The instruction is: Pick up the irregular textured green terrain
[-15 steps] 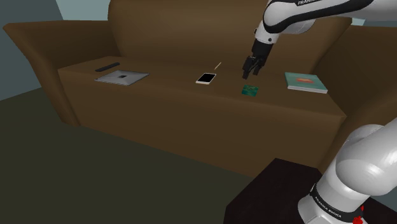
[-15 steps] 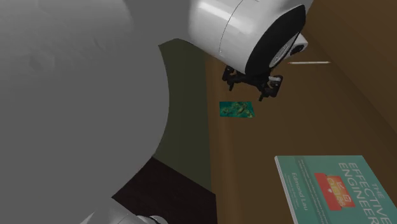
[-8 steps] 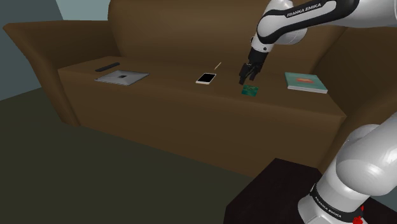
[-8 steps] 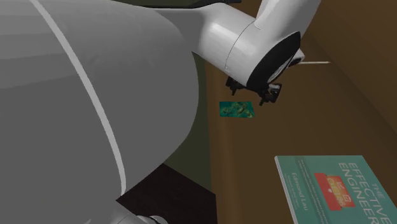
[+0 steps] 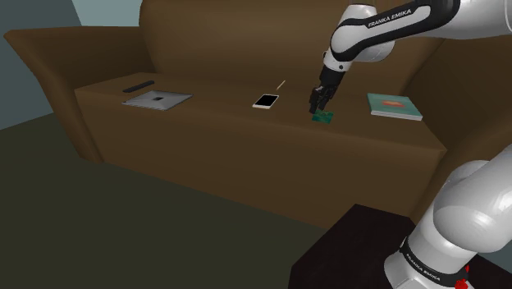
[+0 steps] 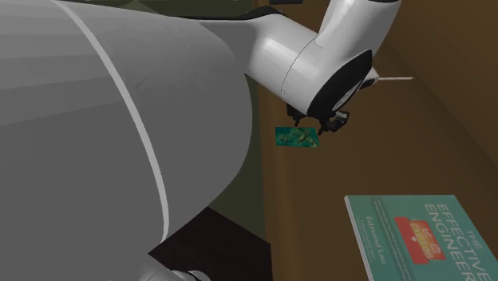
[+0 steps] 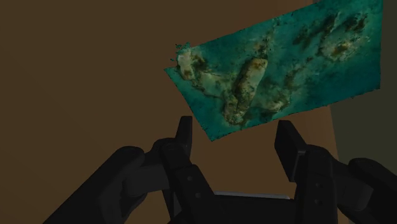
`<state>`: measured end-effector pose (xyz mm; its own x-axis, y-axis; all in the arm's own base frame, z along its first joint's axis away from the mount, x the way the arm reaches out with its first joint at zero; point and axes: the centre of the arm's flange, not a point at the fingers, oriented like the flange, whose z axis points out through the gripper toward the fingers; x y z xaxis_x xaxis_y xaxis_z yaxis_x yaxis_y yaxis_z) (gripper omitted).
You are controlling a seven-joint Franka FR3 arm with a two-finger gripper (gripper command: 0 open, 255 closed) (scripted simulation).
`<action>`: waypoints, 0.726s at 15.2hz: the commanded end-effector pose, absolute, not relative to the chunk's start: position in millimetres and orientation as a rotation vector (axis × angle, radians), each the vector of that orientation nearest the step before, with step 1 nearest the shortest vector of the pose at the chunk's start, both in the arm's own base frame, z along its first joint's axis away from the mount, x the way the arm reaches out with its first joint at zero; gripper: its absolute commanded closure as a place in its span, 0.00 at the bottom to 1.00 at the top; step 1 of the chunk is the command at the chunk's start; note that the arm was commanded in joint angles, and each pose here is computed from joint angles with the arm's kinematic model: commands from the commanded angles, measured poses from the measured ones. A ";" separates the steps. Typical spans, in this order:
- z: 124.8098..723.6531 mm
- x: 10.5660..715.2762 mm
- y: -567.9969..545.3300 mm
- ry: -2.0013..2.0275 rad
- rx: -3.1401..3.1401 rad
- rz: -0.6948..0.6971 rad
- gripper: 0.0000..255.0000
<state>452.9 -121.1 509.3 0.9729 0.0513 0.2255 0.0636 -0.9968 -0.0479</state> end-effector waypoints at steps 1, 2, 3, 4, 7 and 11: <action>509.0 452.8 -121.2 -0.089 -3.066 -0.347 1.00; 509.0 452.8 -121.2 -0.089 -3.066 -0.347 1.00; 509.0 452.8 -121.2 -0.089 -3.066 -0.347 1.00; 509.0 452.8 -121.1 -0.089 -3.066 -0.347 1.00; 519.3 453.3 -121.3 -0.089 -3.066 -0.347 1.00; 540.4 453.4 -121.3 -0.089 -3.066 -0.347 1.00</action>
